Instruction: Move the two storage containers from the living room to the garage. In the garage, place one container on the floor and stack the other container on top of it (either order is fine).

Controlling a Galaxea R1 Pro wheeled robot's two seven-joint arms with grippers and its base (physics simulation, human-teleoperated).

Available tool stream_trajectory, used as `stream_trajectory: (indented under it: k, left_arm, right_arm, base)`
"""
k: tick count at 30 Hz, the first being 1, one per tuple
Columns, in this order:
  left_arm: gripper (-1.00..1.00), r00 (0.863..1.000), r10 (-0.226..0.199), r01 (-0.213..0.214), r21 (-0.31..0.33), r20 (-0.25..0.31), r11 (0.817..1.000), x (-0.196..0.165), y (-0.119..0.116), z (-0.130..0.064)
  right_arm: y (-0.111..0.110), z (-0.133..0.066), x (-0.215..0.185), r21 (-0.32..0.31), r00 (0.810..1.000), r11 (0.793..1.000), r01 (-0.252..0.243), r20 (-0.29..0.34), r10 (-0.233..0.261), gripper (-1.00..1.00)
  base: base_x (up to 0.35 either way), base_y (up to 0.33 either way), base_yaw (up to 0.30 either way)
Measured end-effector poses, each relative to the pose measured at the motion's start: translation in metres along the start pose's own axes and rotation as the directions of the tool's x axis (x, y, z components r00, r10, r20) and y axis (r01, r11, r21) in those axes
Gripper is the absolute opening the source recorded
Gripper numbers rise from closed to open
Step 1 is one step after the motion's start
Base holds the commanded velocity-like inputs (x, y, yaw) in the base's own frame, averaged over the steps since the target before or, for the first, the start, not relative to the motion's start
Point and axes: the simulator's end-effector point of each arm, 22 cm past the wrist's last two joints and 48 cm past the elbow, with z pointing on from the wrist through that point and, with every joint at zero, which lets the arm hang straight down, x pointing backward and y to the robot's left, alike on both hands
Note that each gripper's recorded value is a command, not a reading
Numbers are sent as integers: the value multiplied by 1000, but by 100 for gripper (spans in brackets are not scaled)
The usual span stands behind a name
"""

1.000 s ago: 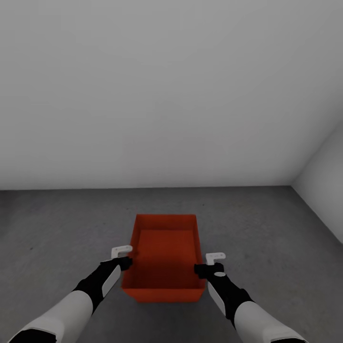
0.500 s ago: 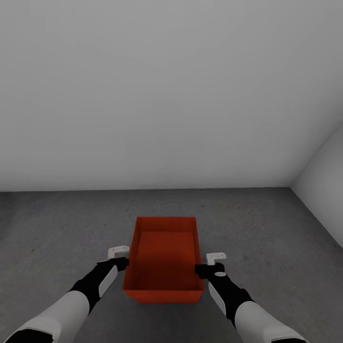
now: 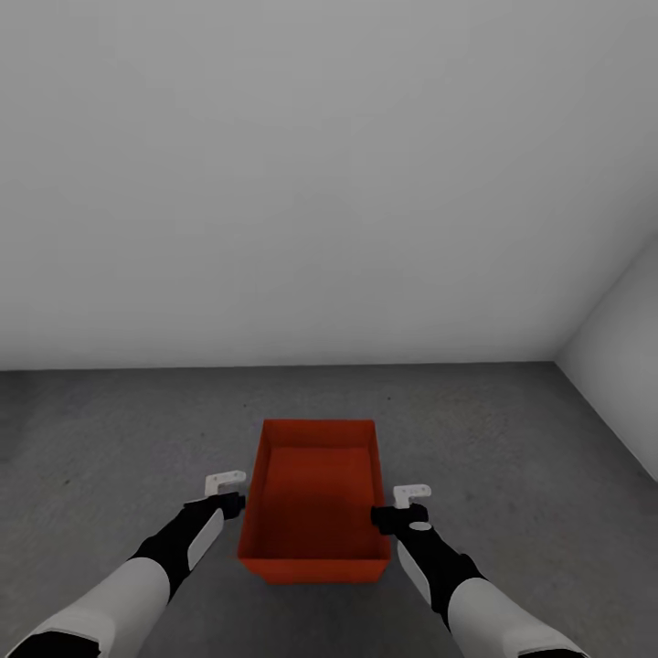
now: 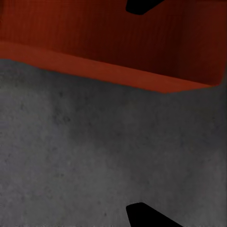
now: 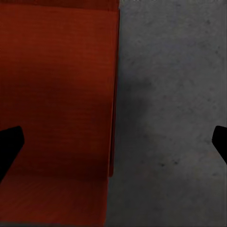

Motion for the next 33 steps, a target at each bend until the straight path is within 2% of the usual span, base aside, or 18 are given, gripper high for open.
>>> stream_trajectory:
  k: [33]
  left_arm:
    - [100,1000,-1,1,4,1,1000,-22,1,-45]
  right_arm:
    - [1,-43,-26,-1,1000,1000,-1,-1,1,100]
  base:
    - [0,0,0]
